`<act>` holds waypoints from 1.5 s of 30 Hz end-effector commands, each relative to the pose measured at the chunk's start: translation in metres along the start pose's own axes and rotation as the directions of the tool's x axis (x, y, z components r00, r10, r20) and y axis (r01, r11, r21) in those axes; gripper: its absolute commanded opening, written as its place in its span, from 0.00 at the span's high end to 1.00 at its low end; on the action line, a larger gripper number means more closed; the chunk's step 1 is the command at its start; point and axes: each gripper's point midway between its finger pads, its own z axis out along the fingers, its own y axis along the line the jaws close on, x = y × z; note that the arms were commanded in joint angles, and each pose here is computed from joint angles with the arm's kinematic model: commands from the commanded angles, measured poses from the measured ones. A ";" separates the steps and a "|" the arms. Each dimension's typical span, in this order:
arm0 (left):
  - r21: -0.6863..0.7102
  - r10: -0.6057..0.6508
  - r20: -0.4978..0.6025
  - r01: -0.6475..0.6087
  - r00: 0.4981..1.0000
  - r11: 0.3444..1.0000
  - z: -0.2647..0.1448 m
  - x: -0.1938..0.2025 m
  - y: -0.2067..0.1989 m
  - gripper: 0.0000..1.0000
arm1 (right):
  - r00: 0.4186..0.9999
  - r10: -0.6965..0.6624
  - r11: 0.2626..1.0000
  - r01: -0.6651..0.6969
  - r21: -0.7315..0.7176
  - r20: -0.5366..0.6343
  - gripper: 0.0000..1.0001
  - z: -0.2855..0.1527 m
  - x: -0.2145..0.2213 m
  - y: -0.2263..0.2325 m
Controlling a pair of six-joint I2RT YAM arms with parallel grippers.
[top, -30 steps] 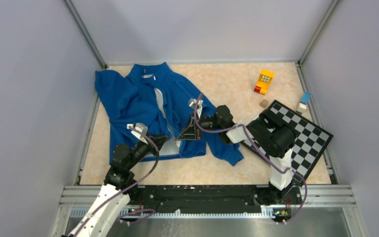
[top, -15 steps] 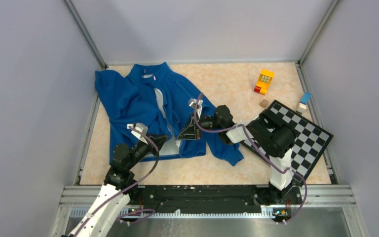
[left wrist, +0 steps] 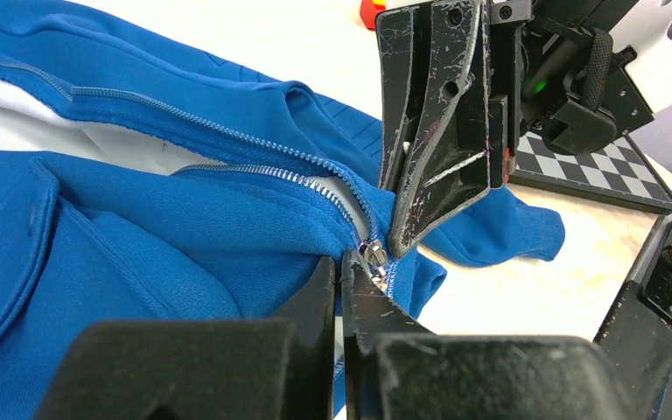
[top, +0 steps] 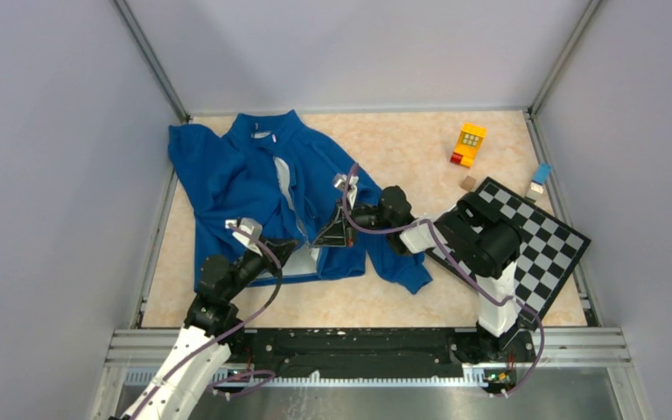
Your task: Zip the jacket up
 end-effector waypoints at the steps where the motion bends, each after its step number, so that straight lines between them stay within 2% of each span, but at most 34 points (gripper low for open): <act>1: 0.063 0.029 0.056 -0.033 0.998 0.997 0.001 -0.019 -0.013 1.00 | 0.996 -0.082 0.996 0.084 -0.043 0.041 1.00 0.010 -0.018 0.008; 15: 0.049 0.029 0.111 -0.034 0.993 0.998 -0.005 -0.028 -0.015 1.00 | 0.996 -0.080 0.993 0.083 -0.083 0.047 1.00 0.001 -0.013 0.012; 30: 0.019 0.026 0.092 -0.028 0.995 0.999 -0.004 -0.022 -0.008 1.00 | 0.990 -0.119 0.984 0.129 -0.127 0.077 1.00 -0.003 -0.019 0.029; 45: 0.039 0.025 0.094 -0.029 0.995 0.999 -0.005 -0.022 -0.012 1.00 | 0.992 -0.095 0.990 0.103 -0.099 0.078 1.00 -0.001 -0.020 0.019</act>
